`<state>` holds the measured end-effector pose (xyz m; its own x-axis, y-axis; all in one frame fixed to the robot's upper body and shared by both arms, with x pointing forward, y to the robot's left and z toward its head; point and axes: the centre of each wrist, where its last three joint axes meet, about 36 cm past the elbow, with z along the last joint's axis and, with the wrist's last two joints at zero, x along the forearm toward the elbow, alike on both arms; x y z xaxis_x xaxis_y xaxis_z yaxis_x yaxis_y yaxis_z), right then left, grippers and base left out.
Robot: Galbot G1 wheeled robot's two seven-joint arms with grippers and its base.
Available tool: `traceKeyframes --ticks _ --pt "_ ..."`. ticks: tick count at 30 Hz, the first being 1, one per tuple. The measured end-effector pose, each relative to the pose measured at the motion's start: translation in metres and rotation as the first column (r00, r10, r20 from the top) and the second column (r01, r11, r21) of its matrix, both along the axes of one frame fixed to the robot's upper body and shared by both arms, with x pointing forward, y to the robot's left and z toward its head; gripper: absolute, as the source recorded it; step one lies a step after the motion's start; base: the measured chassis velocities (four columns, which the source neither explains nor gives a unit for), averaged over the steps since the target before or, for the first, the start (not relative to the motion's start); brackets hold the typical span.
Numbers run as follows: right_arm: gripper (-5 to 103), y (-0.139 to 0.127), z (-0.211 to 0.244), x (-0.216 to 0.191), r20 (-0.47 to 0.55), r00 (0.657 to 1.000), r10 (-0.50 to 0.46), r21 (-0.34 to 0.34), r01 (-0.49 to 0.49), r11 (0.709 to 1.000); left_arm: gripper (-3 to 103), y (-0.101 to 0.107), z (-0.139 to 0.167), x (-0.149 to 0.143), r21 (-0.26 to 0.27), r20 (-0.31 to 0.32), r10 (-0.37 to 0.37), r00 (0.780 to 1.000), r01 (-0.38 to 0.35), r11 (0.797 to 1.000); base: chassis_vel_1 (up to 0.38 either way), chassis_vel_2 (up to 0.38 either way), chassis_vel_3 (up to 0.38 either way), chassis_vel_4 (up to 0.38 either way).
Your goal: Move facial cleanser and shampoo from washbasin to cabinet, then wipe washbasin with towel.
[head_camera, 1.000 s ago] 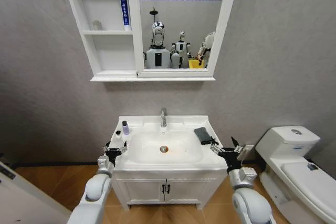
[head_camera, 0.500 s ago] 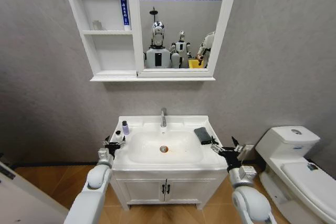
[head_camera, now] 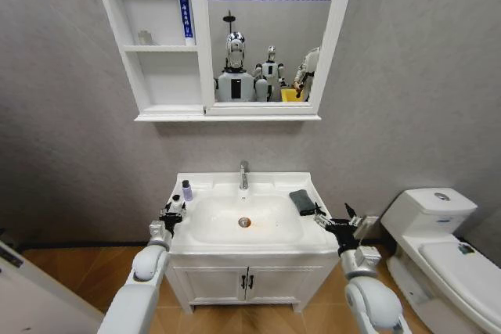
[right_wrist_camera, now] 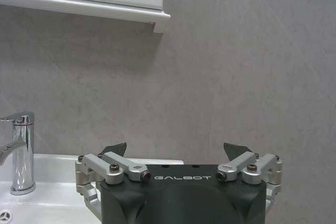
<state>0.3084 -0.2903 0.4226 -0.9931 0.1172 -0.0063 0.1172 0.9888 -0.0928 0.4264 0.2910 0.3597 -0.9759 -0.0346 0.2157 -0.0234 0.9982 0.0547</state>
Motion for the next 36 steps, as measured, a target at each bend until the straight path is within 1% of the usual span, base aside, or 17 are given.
traceKeyframes --ticks 3,8,10,11,13,14,15,18,19,21,22,24,25,28,29,32,36 --pt "100 0.002 -0.001 0.000 -0.002 1.000 0.002 0.000 -0.002 1.000 33 0.000 0.001 -0.002 -0.001 0.005 -0.001 1.000 0.001 1.000 0.000 0.000 0.000 0.000" --pt "100 0.002 -0.004 0.000 -0.012 1.000 -0.002 -0.008 0.002 1.000 32 -0.002 0.016 -0.010 -0.008 0.043 0.007 0.999 -0.006 1.000 0.000 0.000 0.000 0.000" --pt "100 0.002 -0.007 0.001 -0.021 1.000 -0.001 -0.013 0.001 1.000 32 0.000 0.047 -0.019 -0.004 0.091 0.008 0.996 -0.008 1.000 0.000 0.000 0.000 0.000" --pt "100 0.002 -0.007 0.001 -0.021 1.000 -0.001 -0.013 0.001 1.000 32 0.000 0.047 -0.019 -0.004 0.091 0.008 0.996 -0.008 1.000 0.000 0.000 0.000 0.000" --pt "100 0.005 -0.010 0.001 -0.027 1.000 0.003 -0.012 -0.003 1.000 32 0.006 0.084 -0.025 -0.020 0.111 0.003 0.994 0.000 1.000 0.000 0.000 0.000 0.000" --pt "100 0.006 -0.010 0.001 -0.028 1.000 0.004 -0.013 -0.004 1.000 32 0.009 0.099 -0.025 -0.024 0.107 0.007 0.994 -0.005 1.000 0.000 0.000 0.000 0.000" --pt "100 0.006 -0.010 0.001 -0.028 1.000 0.004 -0.013 -0.004 1.000 32 0.009 0.099 -0.025 -0.024 0.107 0.007 0.994 -0.005 1.000 0.000 0.000 0.000 0.000" --pt "100 0.012 -0.015 -0.002 -0.035 0.999 0.011 -0.009 -0.012 1.000 32 0.021 0.154 -0.017 -0.013 0.086 0.015 0.996 -0.014 1.000 0.000 0.000 0.000 0.000" --pt "100 0.012 -0.015 -0.002 -0.035 0.999 0.011 -0.009 -0.012 1.000 32 0.021 0.154 -0.017 -0.013 0.086 0.015 0.996 -0.014 1.000 0.000 0.000 0.000 0.000" --pt "100 0.012 -0.018 -0.004 -0.039 0.999 0.016 -0.011 -0.016 1.000 32 0.029 0.194 -0.012 -0.001 0.071 0.004 0.997 -0.004 1.000 0.000 0.000 0.000 0.000" --pt "100 0.012 -0.018 -0.004 -0.039 0.999 0.016 -0.011 -0.016 1.000 32 0.029 0.194 -0.012 -0.001 0.071 0.004 0.997 -0.004 1.000 0.000 0.000 0.000 0.000" --pt "100 0.012 -0.019 -0.004 -0.041 0.999 0.017 -0.011 -0.017 1.000 32 0.037 0.230 -0.006 0.017 0.071 -0.018 0.997 0.017 1.000 0.000 0.000 0.000 0.000" --pt "100 0.012 -0.019 -0.004 -0.041 0.999 0.017 -0.011 -0.017 1.000 32 0.037 0.230 -0.006 0.017 0.071 -0.018 0.997 0.017 1.000 0.000 0.000 0.000 0.000" --pt "100 0.013 -0.019 -0.003 -0.040 0.999 0.015 -0.008 -0.015 1.000 32 0.039 0.268 0.005 0.032 0.079 -0.040 0.996 0.037 0.999 0.000 0.000 0.000 0.000" --pt "100 0.013 -0.019 -0.003 -0.040 0.999 0.015 -0.008 -0.015 1.000 32 0.039 0.268 0.005 0.032 0.079 -0.040 0.996 0.037 0.999 0.000 0.000 0.000 0.000" --pt "100 0.014 -0.019 0.000 -0.038 0.999 0.017 -0.005 -0.017 1.000 32 0.033 0.314 0.021 0.028 0.104 -0.072 0.992 0.069 0.997 0.000 0.000 0.000 0.000" --pt "100 0.013 -0.018 0.001 -0.037 0.999 0.017 -0.006 -0.017 1.000 32 0.030 0.340 0.036 0.030 0.128 -0.085 0.988 0.082 0.996 0.000 0.000 0.000 0.000"
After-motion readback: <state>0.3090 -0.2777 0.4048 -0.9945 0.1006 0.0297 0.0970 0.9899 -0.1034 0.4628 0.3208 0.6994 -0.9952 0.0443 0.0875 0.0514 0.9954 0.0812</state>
